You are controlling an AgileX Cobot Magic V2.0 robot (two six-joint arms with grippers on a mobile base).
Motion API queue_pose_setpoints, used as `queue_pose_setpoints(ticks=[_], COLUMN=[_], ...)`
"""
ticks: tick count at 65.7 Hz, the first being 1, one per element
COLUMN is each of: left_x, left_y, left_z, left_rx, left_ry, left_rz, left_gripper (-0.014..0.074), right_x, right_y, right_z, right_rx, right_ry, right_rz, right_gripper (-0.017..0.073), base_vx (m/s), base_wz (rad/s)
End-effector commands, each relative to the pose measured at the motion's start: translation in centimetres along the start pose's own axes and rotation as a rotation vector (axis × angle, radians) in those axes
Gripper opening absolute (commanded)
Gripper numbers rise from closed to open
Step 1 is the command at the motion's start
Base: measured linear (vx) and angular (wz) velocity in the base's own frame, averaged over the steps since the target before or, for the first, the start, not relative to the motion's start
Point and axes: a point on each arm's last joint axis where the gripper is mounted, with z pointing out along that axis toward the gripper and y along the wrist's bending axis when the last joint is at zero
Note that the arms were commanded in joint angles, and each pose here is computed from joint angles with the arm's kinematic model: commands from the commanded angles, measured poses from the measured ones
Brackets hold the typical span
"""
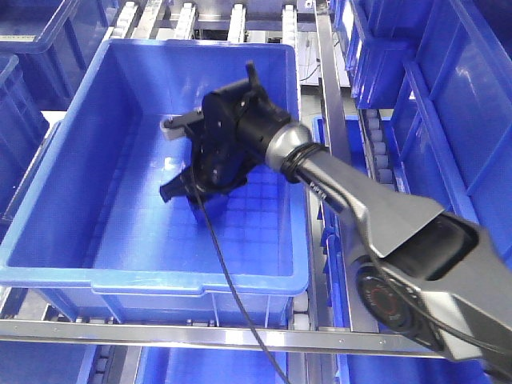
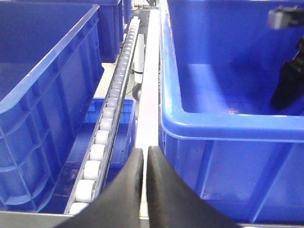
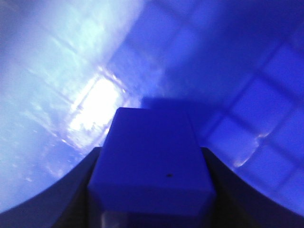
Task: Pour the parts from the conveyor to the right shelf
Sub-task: 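Lower the right gripper with the block into the blue bin, then open the right gripper to release the block in the bin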
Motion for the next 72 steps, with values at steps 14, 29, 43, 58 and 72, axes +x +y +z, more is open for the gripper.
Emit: queue_pose_setpoints(ticks=[14, 29, 43, 58, 72], left_x=[-1.4, -1.4, -1.4, -1.4, -1.4], left_y=[-0.1, -0.1, -0.1, -0.1, -0.1], left_z=[-0.3, -0.3, -0.3, -0.3, -0.3], left_rx=[0.011, 0.011, 0.011, 0.011, 0.011], left_ry=[-0.108, -0.108, -0.108, -0.108, -0.108], left_rz=[-0.016, -0.016, -0.016, -0.016, -0.016], left_gripper=[-0.0006, -0.0006, -0.0006, -0.0006, -0.0006], right_x=[-1.3, -1.2, -1.4, -1.7, -2.7], right_y=[-0.4, -0.8, -0.8, -0.5, 0.4], right_z=[-3.8, -3.8, -3.8, -5.8, -10.1], right_rx=[0.005, -0.008, -0.008, -0.012, 0.015], right_ry=[-0.105, -0.091, -0.11, -0.156, -0.315], right_rz=[0.007, 0.025, 0.024, 0.021, -0.013], right_gripper=[0.0027, 0.0293, 0.0617, 0.0604, 0.0501], base_vx=[0.0, 0.0, 0.0, 0.0, 0.0], base_wz=[0.0, 0.0, 0.0, 0.0, 0.0])
